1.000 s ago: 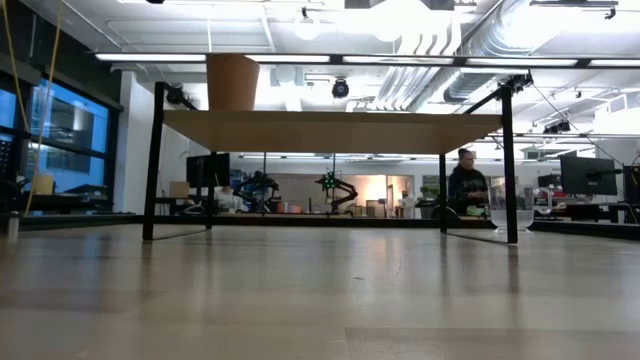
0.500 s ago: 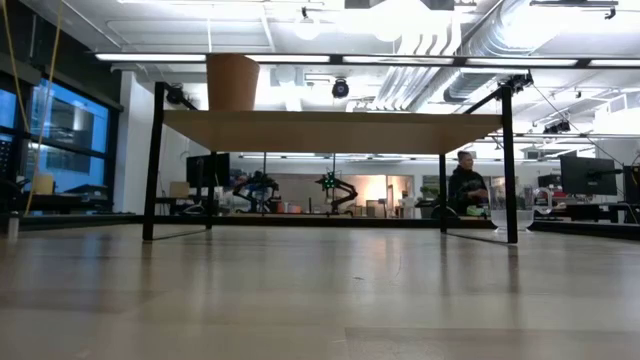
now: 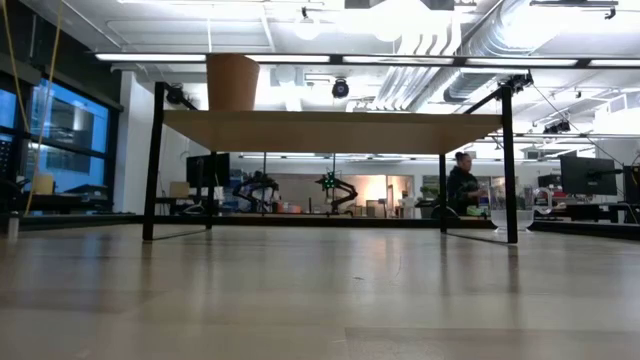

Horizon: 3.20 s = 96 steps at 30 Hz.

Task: Stack small to large cups/mugs on shelf
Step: Put the yellow cup on the shelf

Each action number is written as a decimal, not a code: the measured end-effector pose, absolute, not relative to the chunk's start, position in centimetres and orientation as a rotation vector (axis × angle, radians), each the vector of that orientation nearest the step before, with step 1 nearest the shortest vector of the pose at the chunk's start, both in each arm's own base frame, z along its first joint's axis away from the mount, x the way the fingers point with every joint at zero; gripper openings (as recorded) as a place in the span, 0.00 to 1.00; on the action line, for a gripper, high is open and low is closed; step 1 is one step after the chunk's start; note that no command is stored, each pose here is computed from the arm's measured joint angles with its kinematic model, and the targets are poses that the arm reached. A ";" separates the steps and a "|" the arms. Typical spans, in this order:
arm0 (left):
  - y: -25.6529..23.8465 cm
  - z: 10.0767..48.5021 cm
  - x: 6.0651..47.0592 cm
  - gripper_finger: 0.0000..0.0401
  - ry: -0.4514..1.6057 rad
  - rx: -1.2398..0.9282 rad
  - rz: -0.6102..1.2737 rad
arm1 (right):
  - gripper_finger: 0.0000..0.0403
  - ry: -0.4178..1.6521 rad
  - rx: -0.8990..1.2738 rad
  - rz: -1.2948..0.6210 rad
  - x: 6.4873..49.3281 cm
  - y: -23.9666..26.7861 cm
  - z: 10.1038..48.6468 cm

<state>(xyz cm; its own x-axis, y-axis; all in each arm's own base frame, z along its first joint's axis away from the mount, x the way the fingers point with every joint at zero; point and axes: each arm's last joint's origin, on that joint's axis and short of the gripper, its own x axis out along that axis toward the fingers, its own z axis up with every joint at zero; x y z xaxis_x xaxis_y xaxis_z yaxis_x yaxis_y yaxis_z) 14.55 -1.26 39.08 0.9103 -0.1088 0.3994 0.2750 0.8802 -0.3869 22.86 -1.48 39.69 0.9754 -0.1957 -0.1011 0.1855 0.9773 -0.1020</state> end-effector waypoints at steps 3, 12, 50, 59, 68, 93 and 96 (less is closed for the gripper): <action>-1.2 39.2 14.5 0.02 -0.389 -0.452 -0.203 | 0.00 0.111 -0.092 -0.192 22.9 -1.5 39.7; -1.1 38.3 15.1 0.00 -0.306 -0.434 -0.129 | 0.00 0.107 -0.054 -0.191 22.9 -1.5 39.7; -17.1 32.7 15.9 0.54 1.344 -0.190 -0.159 | 0.00 0.136 -0.033 -0.196 22.8 -1.5 39.4; -19.4 28.2 15.4 0.54 1.396 -0.101 -0.144 | 0.00 0.152 -0.034 -0.196 22.8 -1.5 39.2; -20.6 26.1 16.4 0.54 1.439 -0.126 -0.025 | 0.00 0.152 -0.034 -0.196 22.8 -1.5 39.2; -21.3 24.1 16.8 0.03 1.542 -0.081 0.032 | 0.00 0.152 -0.032 -0.192 22.8 -1.5 39.2; -21.4 24.2 16.8 0.04 1.558 -0.085 0.015 | 0.00 0.152 -0.033 -0.192 22.8 -1.5 39.2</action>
